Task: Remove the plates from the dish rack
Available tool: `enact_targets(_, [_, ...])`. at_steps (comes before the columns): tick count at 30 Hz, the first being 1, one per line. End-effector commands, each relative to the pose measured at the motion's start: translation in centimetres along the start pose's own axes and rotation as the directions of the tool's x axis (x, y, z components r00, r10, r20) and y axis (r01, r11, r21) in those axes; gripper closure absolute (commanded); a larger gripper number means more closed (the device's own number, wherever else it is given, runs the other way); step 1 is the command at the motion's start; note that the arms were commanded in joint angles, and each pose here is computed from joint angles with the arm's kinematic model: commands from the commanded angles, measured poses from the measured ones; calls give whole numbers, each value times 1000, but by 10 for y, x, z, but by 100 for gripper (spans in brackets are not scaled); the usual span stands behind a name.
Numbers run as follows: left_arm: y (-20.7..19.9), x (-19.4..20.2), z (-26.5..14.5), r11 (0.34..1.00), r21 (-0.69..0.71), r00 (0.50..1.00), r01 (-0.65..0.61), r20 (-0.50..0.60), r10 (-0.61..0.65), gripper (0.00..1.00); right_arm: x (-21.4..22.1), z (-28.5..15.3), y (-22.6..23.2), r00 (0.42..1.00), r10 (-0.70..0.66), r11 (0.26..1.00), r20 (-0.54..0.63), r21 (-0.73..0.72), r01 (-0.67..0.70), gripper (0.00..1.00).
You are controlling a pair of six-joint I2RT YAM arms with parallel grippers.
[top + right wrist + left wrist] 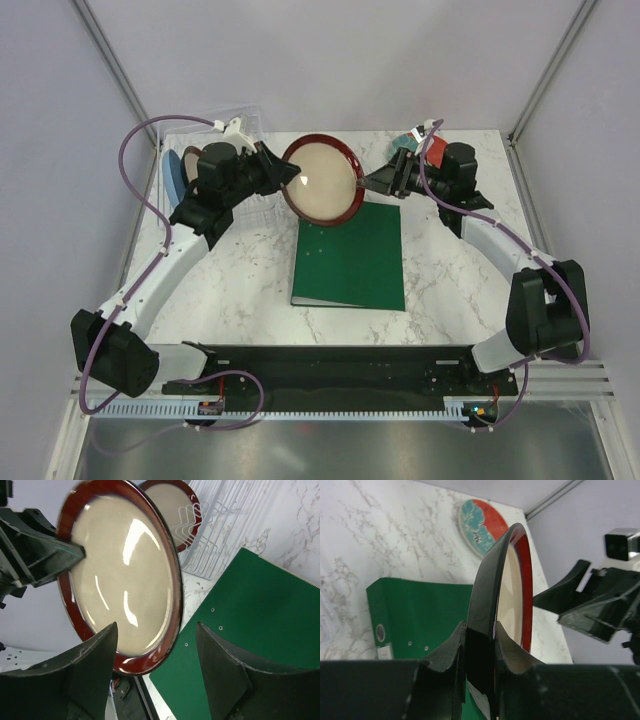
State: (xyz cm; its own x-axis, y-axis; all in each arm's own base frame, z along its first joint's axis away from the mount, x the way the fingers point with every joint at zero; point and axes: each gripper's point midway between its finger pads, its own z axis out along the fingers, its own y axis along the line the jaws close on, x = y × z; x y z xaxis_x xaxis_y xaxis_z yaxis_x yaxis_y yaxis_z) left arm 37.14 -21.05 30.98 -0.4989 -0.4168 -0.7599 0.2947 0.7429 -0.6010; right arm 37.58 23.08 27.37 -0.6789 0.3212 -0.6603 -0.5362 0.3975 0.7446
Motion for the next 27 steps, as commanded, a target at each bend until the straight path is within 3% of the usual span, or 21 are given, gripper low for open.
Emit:
enact_targets(1, [-82, -69, -27, 951, 310, 975, 13, 207, -81, 98, 8, 10, 4, 1000, -10, 998, -20, -58, 9, 28])
enact_targets(8, [-87, -56, -25, 928, 370, 979, 43, 170, -113, 98, 20, 23, 5, 998, 11, 993, -57, -120, -18, 33])
enact_targets(9, [-85, -53, -23, 928, 369, 980, 50, 162, -117, 98, 18, 24, 8, 999, 9, 991, -51, -135, -16, 51])
enact_targets(12, [-81, -46, -19, 928, 368, 982, 62, 145, -123, 98, 18, 26, 11, 998, 7, 987, -63, -157, -17, 90])
enact_targets(13, [-80, -43, -18, 927, 368, 982, 67, 138, -126, 98, 17, 26, 14, 998, 3, 986, -62, -165, -14, 96])
enact_targets(15, [-77, -39, -14, 928, 365, 984, 75, 124, -128, 98, 15, 25, 18, 998, 8, 981, -64, -191, -20, 93])
enact_targets(18, [-75, -32, -9, 923, 374, 985, 90, 101, -137, 98, 15, 24, 27, 999, 2, 967, -51, -253, -15, 100])
enact_targets(21, [-70, -26, -4, 927, 363, 986, 96, 90, -138, 98, 10, 26, 20, 999, 29, 980, -23, -195, -33, 100])
enact_targets(22, [-67, -24, -3, 931, 352, 987, 91, 90, -130, 94, 6, 24, 20, 1000, -7, 984, -4, -178, 6, 100])
enact_targets(24, [-64, -21, -3, 936, 344, 990, 74, 92, -112, 72, 1, 25, 4, 1000, 7, 998, 9, -67, -6, 100])
enact_targets(25, [-60, -20, -3, 943, 330, 990, 52, 104, -91, 70, -5, 22, 3, 998, -65, 997, 24, -30, 66, 100])
enact_targets(27, [-51, -17, -4, 956, 289, 992, 42, 104, -75, 64, -16, 19, -6, 996, -77, 995, 45, 62, 74, 100])
